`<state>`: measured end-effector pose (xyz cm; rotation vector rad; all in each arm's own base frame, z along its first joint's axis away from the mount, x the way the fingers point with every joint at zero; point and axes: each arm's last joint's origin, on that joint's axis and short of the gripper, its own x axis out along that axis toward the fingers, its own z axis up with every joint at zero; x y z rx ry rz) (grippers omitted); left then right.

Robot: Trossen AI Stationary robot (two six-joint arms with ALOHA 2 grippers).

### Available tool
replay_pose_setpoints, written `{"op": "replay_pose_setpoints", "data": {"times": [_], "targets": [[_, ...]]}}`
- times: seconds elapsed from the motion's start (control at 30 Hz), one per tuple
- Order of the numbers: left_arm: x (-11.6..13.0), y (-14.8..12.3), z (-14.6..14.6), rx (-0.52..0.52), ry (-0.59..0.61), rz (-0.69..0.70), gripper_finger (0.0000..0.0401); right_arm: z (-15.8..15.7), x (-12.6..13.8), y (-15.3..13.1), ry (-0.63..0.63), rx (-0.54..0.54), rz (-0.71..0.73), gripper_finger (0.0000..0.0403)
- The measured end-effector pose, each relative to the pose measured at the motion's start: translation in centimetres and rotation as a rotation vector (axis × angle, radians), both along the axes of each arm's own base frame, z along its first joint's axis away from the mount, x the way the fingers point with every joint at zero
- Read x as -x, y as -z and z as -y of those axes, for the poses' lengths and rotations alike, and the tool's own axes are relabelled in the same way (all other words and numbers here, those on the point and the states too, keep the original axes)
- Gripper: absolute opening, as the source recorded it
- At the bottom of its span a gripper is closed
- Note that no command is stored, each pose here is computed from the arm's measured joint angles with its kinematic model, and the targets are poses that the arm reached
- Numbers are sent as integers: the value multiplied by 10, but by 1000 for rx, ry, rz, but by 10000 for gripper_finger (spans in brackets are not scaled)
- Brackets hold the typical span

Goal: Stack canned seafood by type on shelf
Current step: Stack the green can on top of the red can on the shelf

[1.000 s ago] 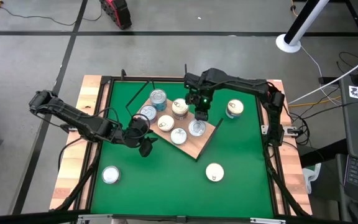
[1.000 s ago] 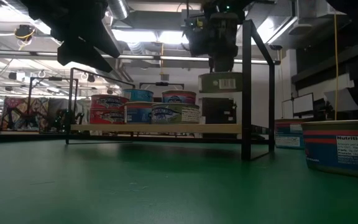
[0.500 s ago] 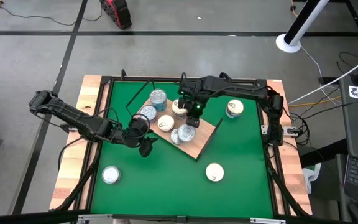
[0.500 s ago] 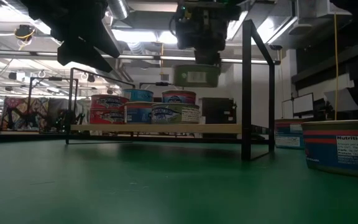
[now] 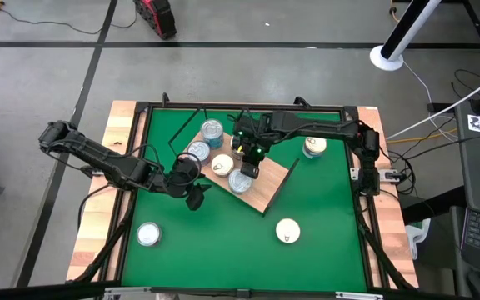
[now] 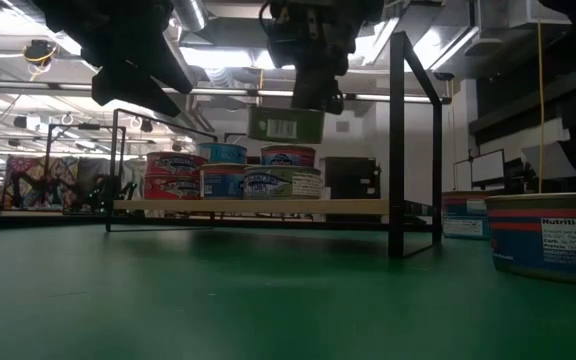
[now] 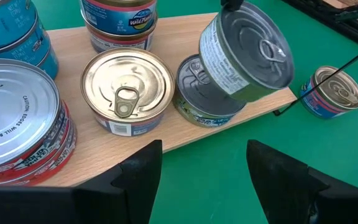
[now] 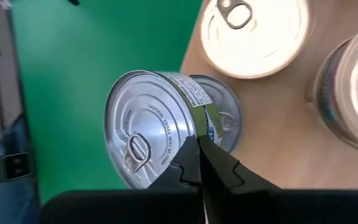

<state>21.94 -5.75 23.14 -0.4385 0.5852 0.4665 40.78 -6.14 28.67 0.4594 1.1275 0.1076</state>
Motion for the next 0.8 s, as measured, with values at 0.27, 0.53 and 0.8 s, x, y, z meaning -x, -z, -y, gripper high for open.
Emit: {"op": "replay_pose_setpoints", "data": {"times": [0.27, 0.53, 0.8], "targets": [[0, 0, 0, 0, 0, 0, 227, 3, 0, 1, 41, 90, -15, 0], [0, 0, 0, 0, 1, 0, 227, 3, -4, 12, 35, 76, -53, 0], [1, 0, 2, 1, 10, 0, 227, 4, -8, 23, 26, 53, -78, 0]]}}
